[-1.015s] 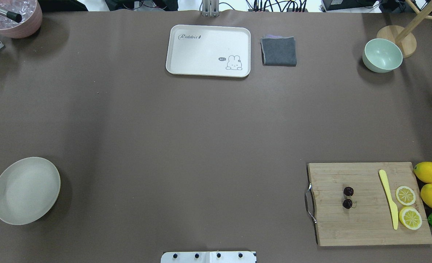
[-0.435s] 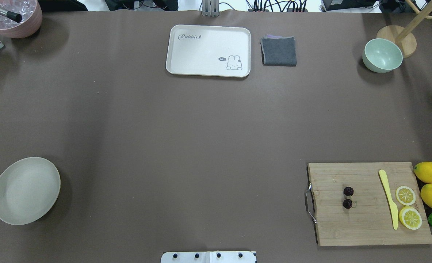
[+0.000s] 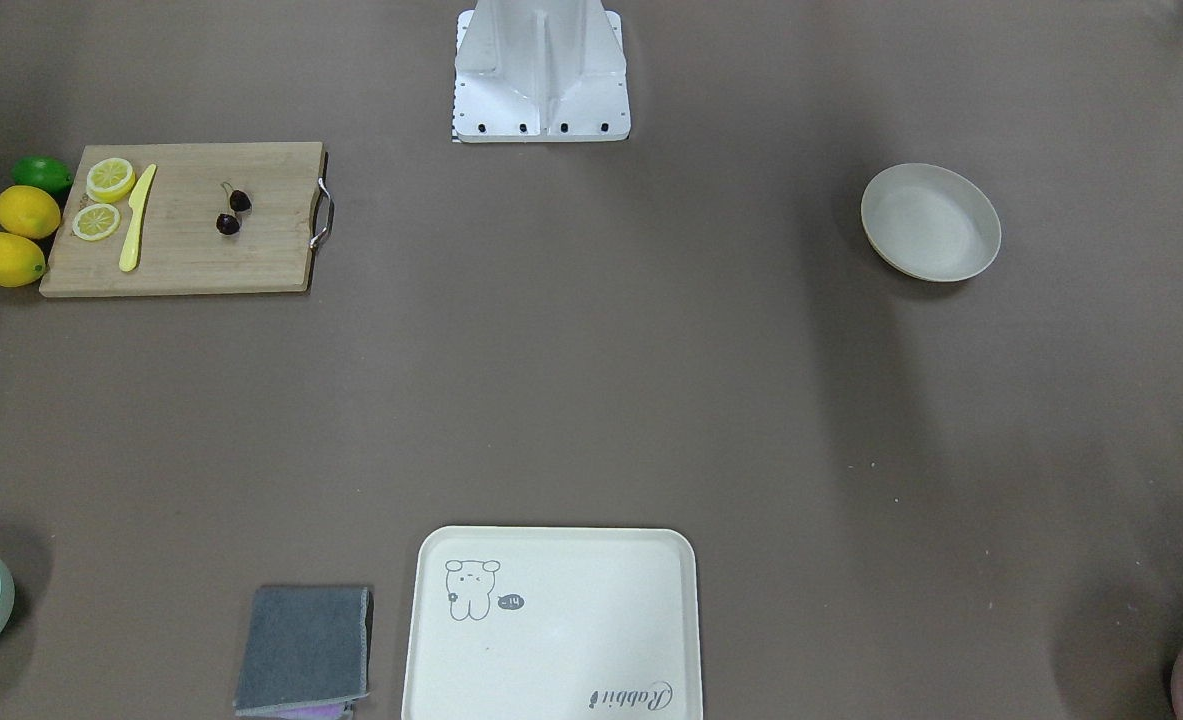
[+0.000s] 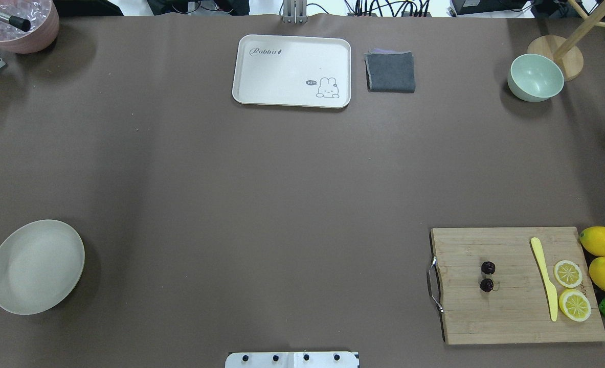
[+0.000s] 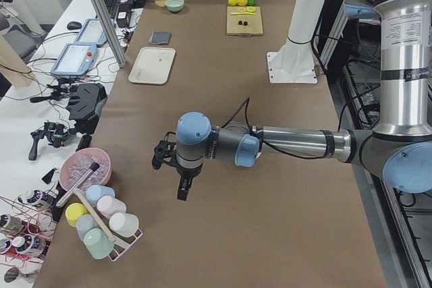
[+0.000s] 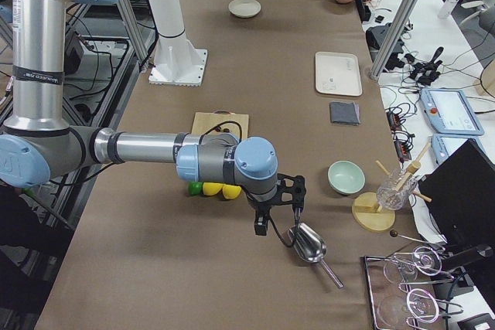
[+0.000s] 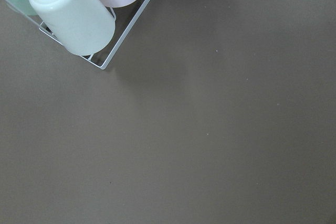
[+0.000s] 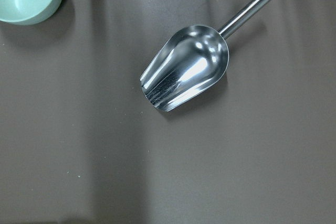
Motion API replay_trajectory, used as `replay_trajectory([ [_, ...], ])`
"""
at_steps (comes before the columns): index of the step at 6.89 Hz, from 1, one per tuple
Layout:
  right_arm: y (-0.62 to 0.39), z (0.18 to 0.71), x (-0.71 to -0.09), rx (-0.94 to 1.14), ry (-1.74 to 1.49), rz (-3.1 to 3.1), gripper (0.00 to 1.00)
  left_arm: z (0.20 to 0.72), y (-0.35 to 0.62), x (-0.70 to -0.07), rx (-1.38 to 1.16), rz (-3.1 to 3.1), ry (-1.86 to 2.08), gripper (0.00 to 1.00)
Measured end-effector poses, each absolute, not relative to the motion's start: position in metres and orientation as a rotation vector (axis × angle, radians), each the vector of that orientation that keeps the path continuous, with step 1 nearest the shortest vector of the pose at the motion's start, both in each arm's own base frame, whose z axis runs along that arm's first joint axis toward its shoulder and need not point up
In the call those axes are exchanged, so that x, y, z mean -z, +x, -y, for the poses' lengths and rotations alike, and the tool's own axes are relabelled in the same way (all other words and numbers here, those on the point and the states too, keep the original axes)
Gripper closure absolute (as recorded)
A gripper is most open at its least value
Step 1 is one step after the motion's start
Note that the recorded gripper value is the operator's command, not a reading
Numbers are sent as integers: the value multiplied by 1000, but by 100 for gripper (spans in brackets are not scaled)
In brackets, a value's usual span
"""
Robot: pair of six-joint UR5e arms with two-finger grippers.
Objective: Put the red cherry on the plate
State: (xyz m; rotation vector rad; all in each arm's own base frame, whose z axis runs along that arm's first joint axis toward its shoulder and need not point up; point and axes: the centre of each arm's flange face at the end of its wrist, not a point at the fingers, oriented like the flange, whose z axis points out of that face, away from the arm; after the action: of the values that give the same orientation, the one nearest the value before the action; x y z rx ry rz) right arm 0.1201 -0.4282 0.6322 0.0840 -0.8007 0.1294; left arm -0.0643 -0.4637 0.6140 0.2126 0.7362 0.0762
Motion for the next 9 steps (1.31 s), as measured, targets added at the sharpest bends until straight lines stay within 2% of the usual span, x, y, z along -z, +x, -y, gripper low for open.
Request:
replay_trajectory([
  [6, 120, 429, -631, -128, 88, 801, 0, 466, -58, -597, -103, -752, 245, 2],
  [9, 120, 428, -631, -127, 89, 801, 0, 473, -20, -577, -148, -809, 271, 2],
])
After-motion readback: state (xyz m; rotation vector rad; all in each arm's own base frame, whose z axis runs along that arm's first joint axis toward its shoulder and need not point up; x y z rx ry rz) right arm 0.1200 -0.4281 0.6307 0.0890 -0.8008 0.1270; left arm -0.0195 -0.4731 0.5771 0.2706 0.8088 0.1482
